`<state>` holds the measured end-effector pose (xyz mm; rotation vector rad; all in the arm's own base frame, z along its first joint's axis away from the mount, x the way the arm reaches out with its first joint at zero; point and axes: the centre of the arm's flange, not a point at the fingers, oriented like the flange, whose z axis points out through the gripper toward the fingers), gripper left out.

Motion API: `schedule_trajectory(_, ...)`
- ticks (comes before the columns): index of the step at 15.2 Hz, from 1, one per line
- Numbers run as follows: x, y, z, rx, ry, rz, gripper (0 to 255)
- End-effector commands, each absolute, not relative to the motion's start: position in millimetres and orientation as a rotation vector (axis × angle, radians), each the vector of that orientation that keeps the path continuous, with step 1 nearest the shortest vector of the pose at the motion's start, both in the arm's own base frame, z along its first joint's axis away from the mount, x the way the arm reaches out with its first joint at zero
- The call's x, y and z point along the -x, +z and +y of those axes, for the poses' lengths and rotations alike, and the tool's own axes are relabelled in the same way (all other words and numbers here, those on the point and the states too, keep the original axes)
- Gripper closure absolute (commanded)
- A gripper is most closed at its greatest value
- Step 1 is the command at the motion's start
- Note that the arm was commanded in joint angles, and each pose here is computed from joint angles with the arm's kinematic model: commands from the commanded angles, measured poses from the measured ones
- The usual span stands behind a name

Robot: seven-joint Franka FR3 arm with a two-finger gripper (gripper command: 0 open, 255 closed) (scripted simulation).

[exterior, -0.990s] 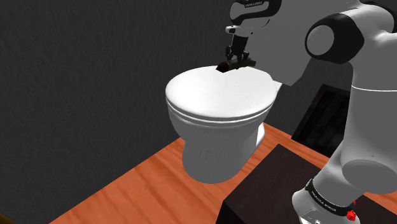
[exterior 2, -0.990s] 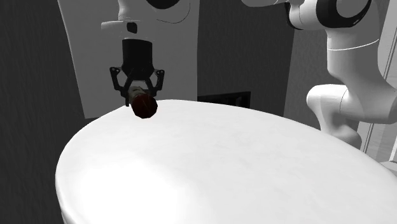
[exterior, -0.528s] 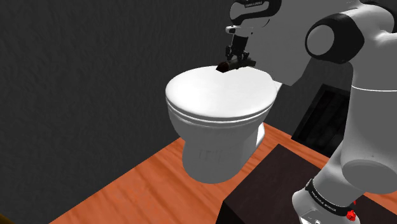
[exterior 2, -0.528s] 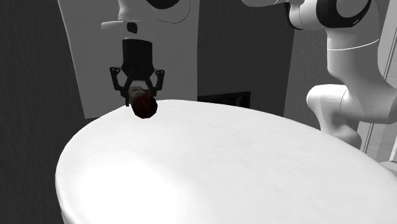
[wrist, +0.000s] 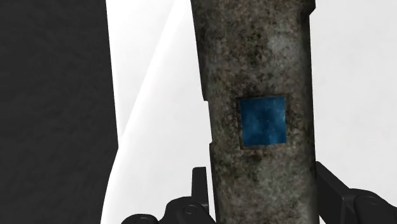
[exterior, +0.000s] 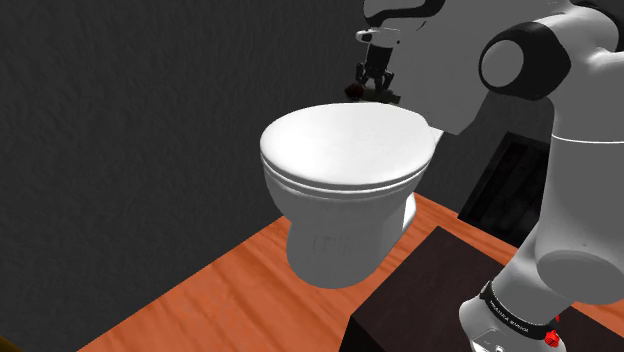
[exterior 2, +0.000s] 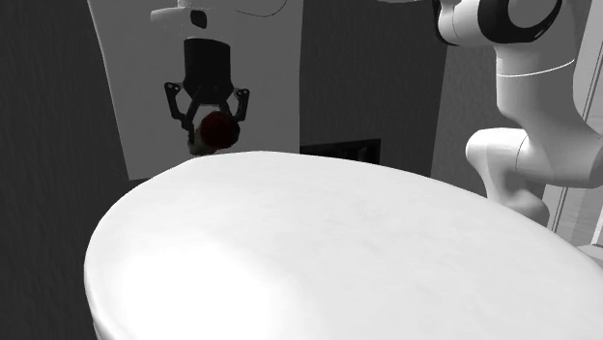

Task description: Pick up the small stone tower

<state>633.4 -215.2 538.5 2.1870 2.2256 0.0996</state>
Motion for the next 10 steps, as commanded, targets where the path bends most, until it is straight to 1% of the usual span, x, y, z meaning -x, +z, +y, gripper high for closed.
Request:
schedule_trajectory(1, -633.0, 549.3, -215.7, -2.187, 0.1, 2.226, 255)
schedule_trajectory(8, -633.0, 586.3, -215.7, -2.187, 0.1, 2.226, 255)
schedule_trajectory(10, -632.9, 587.1, -215.7, -2.187, 0.1, 2.226, 255)
